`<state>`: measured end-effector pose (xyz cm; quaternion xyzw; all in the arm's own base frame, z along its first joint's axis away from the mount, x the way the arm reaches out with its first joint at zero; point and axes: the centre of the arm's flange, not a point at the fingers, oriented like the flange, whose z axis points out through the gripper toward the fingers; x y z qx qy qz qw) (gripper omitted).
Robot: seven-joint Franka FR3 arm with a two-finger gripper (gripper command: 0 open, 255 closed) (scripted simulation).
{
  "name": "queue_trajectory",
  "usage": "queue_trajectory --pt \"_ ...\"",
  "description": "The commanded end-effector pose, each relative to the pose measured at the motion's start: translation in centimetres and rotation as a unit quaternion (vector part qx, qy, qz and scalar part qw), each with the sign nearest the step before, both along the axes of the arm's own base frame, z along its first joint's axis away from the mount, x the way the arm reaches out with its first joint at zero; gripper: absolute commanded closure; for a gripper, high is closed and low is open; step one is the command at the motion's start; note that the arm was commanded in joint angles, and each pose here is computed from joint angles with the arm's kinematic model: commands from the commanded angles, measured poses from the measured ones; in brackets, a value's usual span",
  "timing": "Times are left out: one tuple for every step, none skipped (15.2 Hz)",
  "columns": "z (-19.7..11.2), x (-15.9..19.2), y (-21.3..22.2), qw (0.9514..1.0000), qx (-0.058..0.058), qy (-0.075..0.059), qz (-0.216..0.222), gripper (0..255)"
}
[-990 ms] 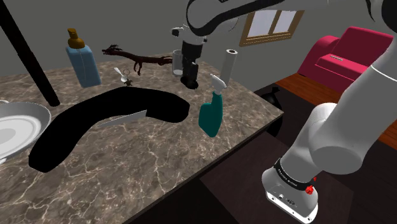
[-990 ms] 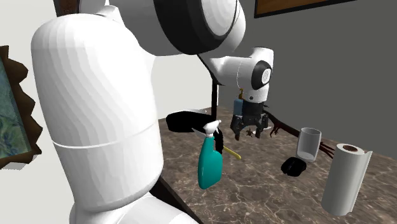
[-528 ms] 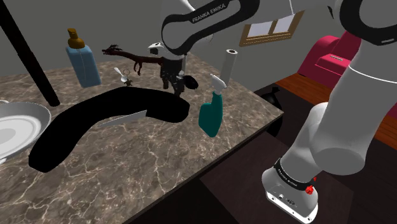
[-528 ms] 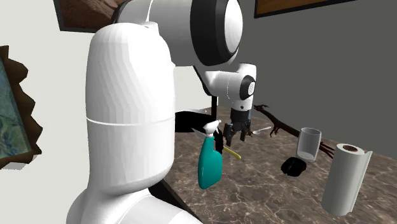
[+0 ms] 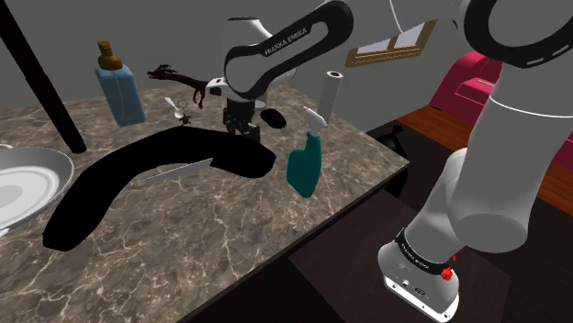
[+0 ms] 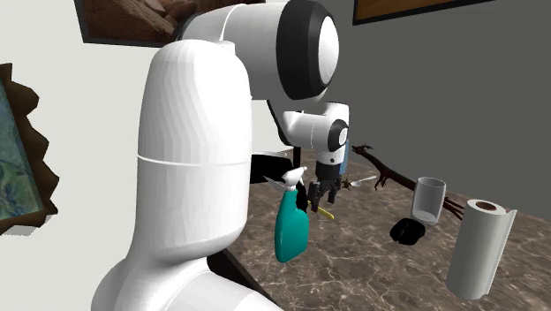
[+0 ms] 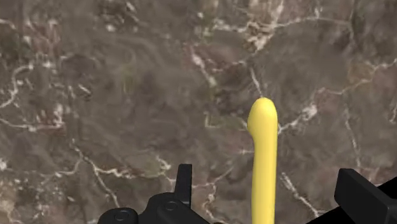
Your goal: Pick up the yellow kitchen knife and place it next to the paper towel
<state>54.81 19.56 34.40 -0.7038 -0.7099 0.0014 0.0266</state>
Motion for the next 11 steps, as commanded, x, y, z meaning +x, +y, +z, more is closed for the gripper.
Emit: queue_trajectory --pt "-1.99 -0.17 0.56 1.0000 0.000 0.005 0.004 0" --pt "-1.99 -0.17 0.56 1.0000 0.000 0.005 0.004 0" --pt "-1.99 -0.18 0.56 1.0000 0.000 0.005 0.004 0" --pt "-1.99 -0.18 0.56 1.0000 0.000 0.005 0.004 0" --pt "-1.99 -0.17 0.56 1.0000 0.000 0.005 0.004 0" --pt "-1.99 -0.17 0.56 1.0000 0.000 0.005 0.004 0" --pt "-1.99 -0.17 0.56 1.0000 0.000 0.005 0.004 0" --pt "-1.99 -0.17 0.56 1.0000 0.000 0.005 0.004 0" --pt "-1.99 -0.17 0.56 1.0000 0.000 0.005 0.004 0" --pt "-1.92 -0.24 0.55 1.0000 0.000 0.005 0.004 255" --pt "-1.85 -0.07 0.58 1.0000 0.000 0.005 0.004 255"
